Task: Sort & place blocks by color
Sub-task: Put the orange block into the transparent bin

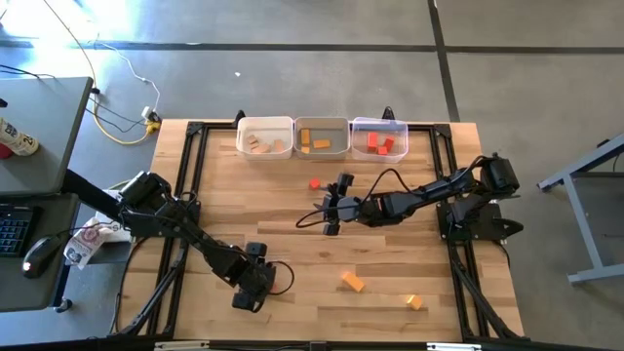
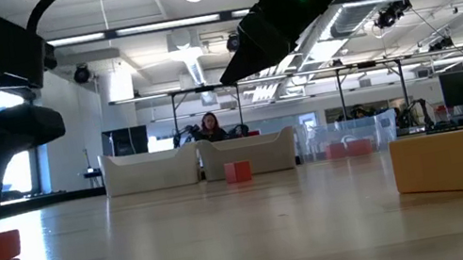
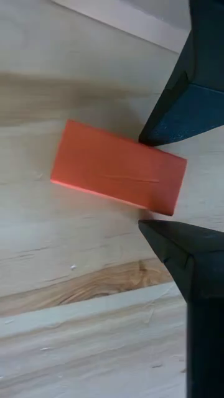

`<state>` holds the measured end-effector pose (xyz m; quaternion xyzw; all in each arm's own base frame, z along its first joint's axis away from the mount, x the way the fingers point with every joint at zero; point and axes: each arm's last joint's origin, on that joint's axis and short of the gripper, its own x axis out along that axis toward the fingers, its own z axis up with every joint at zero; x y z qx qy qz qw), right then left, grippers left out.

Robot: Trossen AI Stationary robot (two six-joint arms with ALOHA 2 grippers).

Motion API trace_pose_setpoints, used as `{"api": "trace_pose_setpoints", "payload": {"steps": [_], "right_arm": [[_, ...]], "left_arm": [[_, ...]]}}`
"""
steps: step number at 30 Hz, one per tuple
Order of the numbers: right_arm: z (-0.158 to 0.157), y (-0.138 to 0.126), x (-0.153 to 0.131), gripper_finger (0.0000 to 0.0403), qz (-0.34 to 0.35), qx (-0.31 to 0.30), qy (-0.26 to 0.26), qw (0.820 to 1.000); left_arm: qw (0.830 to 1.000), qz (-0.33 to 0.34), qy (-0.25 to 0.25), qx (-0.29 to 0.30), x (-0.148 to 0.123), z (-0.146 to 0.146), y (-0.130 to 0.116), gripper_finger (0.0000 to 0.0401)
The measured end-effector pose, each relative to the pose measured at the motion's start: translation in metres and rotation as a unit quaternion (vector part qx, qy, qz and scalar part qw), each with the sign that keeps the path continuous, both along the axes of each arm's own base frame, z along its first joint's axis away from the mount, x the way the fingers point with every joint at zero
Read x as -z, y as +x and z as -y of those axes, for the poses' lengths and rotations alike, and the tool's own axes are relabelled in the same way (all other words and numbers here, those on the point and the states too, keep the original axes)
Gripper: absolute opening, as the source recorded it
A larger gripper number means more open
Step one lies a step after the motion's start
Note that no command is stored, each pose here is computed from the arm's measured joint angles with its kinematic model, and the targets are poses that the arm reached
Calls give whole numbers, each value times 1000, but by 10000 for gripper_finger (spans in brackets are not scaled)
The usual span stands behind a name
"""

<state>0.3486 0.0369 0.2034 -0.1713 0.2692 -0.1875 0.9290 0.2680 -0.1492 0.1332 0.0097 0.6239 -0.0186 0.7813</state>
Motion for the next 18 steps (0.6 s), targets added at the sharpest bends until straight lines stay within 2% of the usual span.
{"api": "trace_pose_setpoints", "payload": {"steps": [5,13,18], "right_arm": [[0,0,1,217,-3,0,-1,1000],[0,0,1,217,-4,0,1,1000],[-3,0,2,217,1,-37,53,998]], "left_arm": [[1000,1,1,6,1,-2,2,186],[1000,0,-7,5,1,-6,5,107],[1000,10,-3,-9,-3,-14,8,98]]}}
